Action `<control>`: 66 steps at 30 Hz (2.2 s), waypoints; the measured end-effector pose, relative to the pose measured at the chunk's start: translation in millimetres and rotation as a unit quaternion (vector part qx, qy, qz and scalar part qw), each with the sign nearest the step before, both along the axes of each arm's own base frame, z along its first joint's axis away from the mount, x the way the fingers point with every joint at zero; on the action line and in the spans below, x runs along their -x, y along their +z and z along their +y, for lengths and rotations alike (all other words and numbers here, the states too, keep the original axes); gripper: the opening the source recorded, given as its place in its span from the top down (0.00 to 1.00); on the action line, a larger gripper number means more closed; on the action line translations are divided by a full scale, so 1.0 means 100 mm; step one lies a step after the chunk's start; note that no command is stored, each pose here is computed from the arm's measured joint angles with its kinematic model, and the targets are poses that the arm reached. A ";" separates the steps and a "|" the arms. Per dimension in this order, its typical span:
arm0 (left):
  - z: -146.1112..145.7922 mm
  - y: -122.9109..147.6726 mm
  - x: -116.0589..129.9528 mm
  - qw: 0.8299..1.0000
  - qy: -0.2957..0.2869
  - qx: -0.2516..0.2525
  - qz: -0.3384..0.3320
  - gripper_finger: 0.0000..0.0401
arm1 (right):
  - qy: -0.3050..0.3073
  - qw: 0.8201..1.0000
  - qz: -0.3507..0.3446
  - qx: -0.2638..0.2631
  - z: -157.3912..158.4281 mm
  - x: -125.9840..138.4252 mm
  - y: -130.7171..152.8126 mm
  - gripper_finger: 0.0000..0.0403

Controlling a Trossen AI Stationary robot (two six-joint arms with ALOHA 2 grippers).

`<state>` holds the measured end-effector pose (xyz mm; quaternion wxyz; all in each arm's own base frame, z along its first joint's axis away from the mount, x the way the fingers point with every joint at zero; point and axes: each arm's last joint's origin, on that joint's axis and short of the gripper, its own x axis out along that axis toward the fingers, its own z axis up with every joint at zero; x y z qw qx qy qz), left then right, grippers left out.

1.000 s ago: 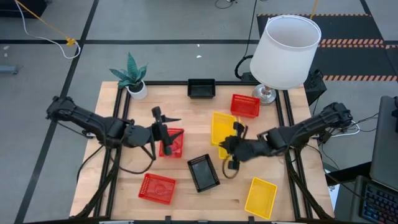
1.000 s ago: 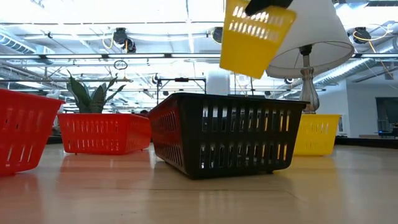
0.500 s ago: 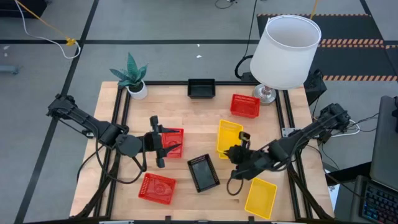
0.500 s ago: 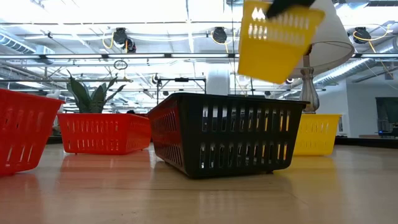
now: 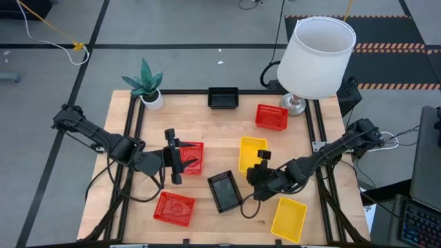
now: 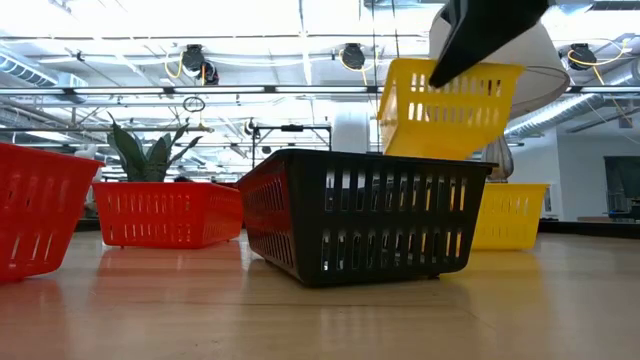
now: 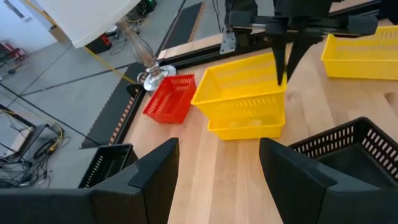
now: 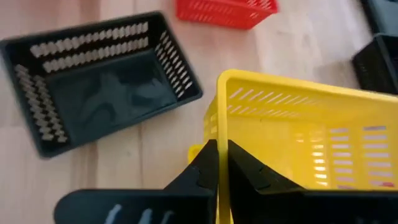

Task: Stack baskets by color
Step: Stack the top yellow basket on the middle yellow basket

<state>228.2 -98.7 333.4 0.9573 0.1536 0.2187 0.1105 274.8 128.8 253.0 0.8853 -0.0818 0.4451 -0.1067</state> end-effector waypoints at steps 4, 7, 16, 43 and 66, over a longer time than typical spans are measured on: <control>0.00 0.00 0.00 1.000 -0.001 -0.003 0.001 0.44 | 0.008 1.000 0.006 0.002 0.01 0.01 -0.01 0.98; 0.00 0.00 0.00 1.000 -0.001 -0.003 0.002 0.44 | 0.017 0.999 0.023 0.015 0.00 0.05 -0.09 0.98; 0.00 -0.01 0.00 1.000 -0.001 -0.006 0.005 0.44 | 0.008 0.999 0.033 0.017 -0.04 0.07 -0.17 0.97; 0.00 -0.01 0.00 1.000 -0.002 -0.008 0.005 0.44 | 0.012 0.999 0.039 0.011 -0.11 0.08 -0.36 0.97; 0.00 -0.01 0.00 1.000 -0.002 -0.008 0.005 0.44 | 0.001 0.999 0.044 -0.001 -0.20 0.09 -0.52 0.86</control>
